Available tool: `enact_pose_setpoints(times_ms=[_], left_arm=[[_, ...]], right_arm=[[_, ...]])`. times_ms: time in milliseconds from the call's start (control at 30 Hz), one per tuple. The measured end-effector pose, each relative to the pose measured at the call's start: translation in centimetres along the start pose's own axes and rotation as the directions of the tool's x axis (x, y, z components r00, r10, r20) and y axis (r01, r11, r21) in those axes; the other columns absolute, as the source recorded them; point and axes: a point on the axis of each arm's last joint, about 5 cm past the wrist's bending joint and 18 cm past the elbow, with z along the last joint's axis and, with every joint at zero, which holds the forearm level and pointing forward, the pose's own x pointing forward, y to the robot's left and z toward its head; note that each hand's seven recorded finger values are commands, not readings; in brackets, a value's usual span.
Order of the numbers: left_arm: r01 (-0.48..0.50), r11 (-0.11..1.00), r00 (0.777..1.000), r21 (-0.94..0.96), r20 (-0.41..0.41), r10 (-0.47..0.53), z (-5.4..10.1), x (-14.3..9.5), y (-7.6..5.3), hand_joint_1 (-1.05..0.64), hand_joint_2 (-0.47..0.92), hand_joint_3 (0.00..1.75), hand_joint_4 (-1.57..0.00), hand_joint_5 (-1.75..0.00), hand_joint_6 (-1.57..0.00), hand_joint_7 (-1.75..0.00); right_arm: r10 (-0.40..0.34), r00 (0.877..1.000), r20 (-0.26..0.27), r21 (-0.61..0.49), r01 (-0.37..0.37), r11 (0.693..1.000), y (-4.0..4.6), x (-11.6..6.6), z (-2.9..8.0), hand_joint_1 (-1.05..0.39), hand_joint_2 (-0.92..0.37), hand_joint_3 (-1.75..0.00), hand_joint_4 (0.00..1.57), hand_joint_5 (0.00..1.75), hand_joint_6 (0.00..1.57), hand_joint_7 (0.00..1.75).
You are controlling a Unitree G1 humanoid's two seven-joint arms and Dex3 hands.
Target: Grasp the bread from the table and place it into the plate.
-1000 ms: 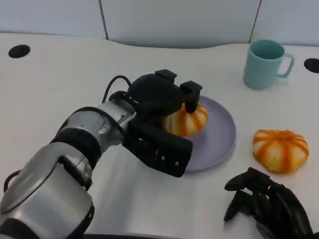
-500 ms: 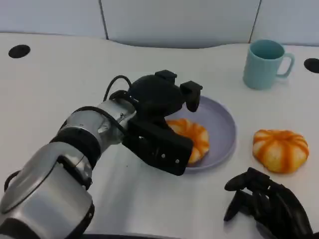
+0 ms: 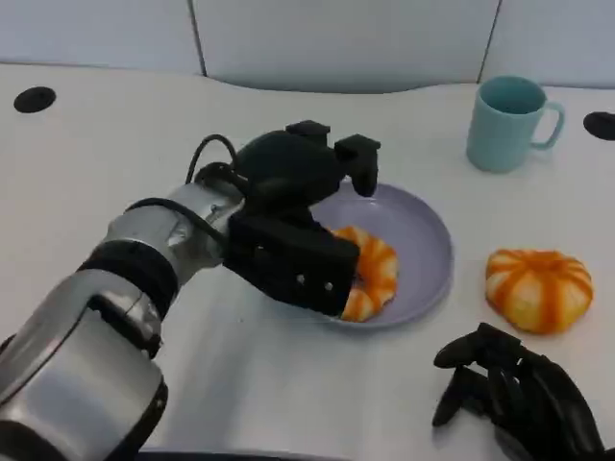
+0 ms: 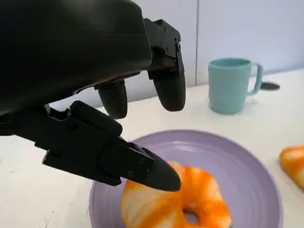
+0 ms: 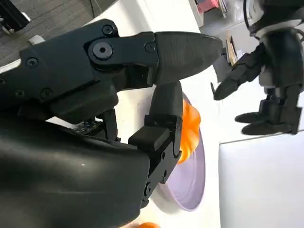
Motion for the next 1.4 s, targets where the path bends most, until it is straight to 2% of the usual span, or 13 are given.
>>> enact_pose_setpoints(times_ms=[200, 300, 433, 633, 800, 933, 1067, 1167, 1300, 1400], left_arm=[[-0.067, 0.987, 0.997, -0.147, -0.037, 0.062, -1.3, -1.1, 0.8, -0.74, 0.92, 0.10, 0.00, -1.33, -0.01, -1.25], [-0.069, 0.971, 0.997, -0.229, -0.056, 0.058, -2.0, -1.9, 0.5, -0.74, 0.92, 0.08, 0.00, -1.43, -0.05, -1.18], [-0.137, 0.902, 0.990, -0.410, -0.090, 0.109, -2.8, -3.5, -0.9, -0.69, 0.92, 0.04, 0.00, -1.52, -0.11, -1.09], [-0.223, 0.763, 0.975, -0.607, -0.133, 0.178, -3.5, -5.7, -2.9, -0.58, 0.92, 0.09, 0.00, -1.49, -0.12, -1.02], [-0.289, 0.608, 0.954, -0.740, -0.165, 0.252, -4.2, -7.7, -4.2, -0.58, 0.92, 0.17, -0.01, -1.50, -0.20, -0.86], [-0.323, 0.514, 0.935, -0.795, -0.183, 0.304, -4.6, -9.4, -5.0, -0.59, 0.92, 0.17, -0.05, -1.48, -0.24, -0.82], [-0.353, 0.430, 0.914, -0.831, -0.207, 0.350, -4.8, -10.8, -5.6, -0.58, 0.92, 0.17, -0.07, -1.51, -0.27, -0.83], [-0.372, 0.361, 0.898, -0.855, -0.232, 0.374, -4.9, -12.0, -6.2, -0.51, 0.92, 0.17, -0.07, -1.59, -0.23, -0.98], [-0.413, 0.280, 0.871, -0.867, -0.286, 0.399, -4.7, -13.6, -7.5, -0.52, 0.92, 0.18, -0.08, -1.66, -0.15, -1.22], [-0.446, 0.239, 0.851, -0.862, -0.325, 0.412, -4.5, -14.8, -8.2, -0.53, 0.92, 0.20, -0.07, -1.72, -0.13, -1.31]], right_arm=[[-0.001, 1.000, -0.002, -0.002, 0.001, 1.000, -0.08, 0.0, 0.0, -0.47, -0.92, -0.42, 0.55, 1.61, 0.51, 1.27], [-0.002, 1.000, -0.002, -0.002, 0.002, 1.000, -0.12, 0.0, 0.1, -0.47, -0.92, -0.42, 0.55, 1.61, 0.51, 1.27], [-0.001, 1.000, -0.003, -0.002, 0.001, 1.000, -0.19, 0.2, 0.1, -0.46, -0.92, -0.43, 0.55, 1.62, 0.51, 1.28], [-0.009, 1.000, 0.000, -0.002, 0.009, 1.000, -0.31, 0.2, 0.1, -0.45, -0.92, -0.44, 0.55, 1.61, 0.51, 1.28], [-0.020, 1.000, 0.002, 0.002, 0.020, 1.000, -0.33, 0.2, 0.1, -0.46, -0.92, -0.44, 0.54, 1.60, 0.50, 1.29], [-0.023, 1.000, 0.005, 0.002, 0.023, 1.000, -0.37, 0.2, 0.1, -0.45, -0.92, -0.45, 0.54, 1.61, 0.49, 1.30], [-0.026, 1.000, 0.010, -0.001, 0.026, 1.000, -0.49, 0.3, 0.0, -0.46, -0.92, -0.44, 0.54, 1.60, 0.49, 1.31], [-0.023, 1.000, 0.010, 0.002, 0.023, 1.000, -0.46, 0.4, 0.0, -0.46, -0.92, -0.43, 0.54, 1.60, 0.49, 1.30], [-0.024, 1.000, 0.013, 0.003, 0.024, 1.000, -0.49, 0.5, 0.0, -0.46, -0.92, -0.43, 0.55, 1.59, 0.50, 1.29], [-0.021, 1.000, 0.018, 0.001, 0.021, 1.000, -0.49, 0.6, -0.1, -0.47, -0.92, -0.44, 0.55, 1.60, 0.50, 1.28]])
